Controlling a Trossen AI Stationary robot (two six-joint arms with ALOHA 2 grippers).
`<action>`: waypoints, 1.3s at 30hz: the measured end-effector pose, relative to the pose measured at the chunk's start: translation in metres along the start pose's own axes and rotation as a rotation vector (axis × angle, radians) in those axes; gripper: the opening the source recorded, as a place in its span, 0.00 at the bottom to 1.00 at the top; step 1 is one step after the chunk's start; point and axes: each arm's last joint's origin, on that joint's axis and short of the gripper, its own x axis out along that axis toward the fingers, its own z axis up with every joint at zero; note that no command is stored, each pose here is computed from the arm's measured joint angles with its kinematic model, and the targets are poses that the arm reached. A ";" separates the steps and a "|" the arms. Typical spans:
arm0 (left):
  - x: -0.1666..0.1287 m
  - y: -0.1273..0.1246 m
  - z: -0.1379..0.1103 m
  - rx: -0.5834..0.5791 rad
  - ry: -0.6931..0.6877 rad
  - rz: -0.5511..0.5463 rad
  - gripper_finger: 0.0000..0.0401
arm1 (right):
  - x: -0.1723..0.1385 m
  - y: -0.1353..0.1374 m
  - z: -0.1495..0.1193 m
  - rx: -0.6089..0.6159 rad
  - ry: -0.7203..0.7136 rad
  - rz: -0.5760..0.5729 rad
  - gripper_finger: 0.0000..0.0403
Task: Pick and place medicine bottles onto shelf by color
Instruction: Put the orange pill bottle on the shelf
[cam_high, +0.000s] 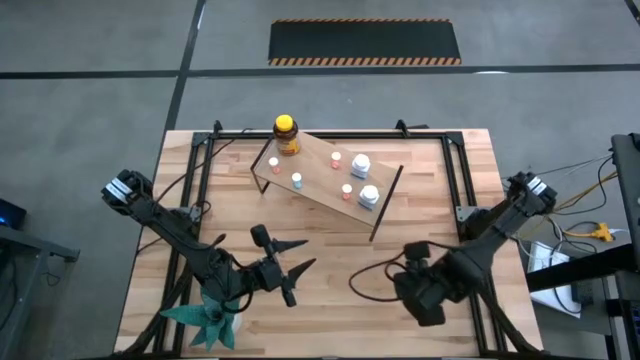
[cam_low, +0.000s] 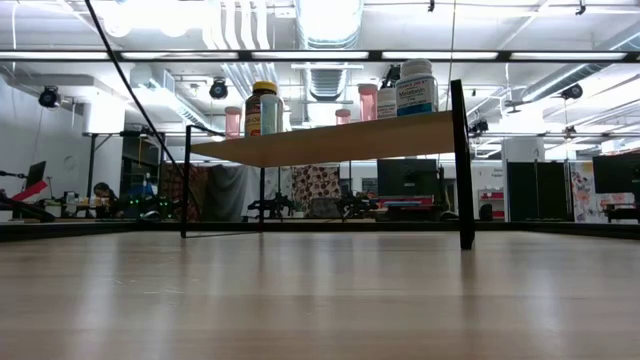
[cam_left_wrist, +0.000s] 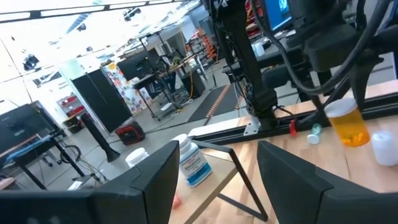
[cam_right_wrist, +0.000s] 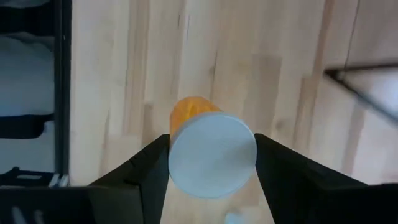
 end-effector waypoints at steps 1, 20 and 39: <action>0.000 0.000 0.000 -0.003 0.001 0.000 0.50 | -0.001 -0.003 0.006 -0.019 -0.008 0.001 0.50; -0.018 -0.001 -0.004 0.023 0.129 0.250 0.50 | -0.014 -0.069 0.106 -0.334 -0.170 -0.222 0.50; -0.025 -0.004 -0.003 0.046 0.131 0.245 0.50 | -0.038 -0.222 0.165 -0.192 -0.280 -0.395 0.50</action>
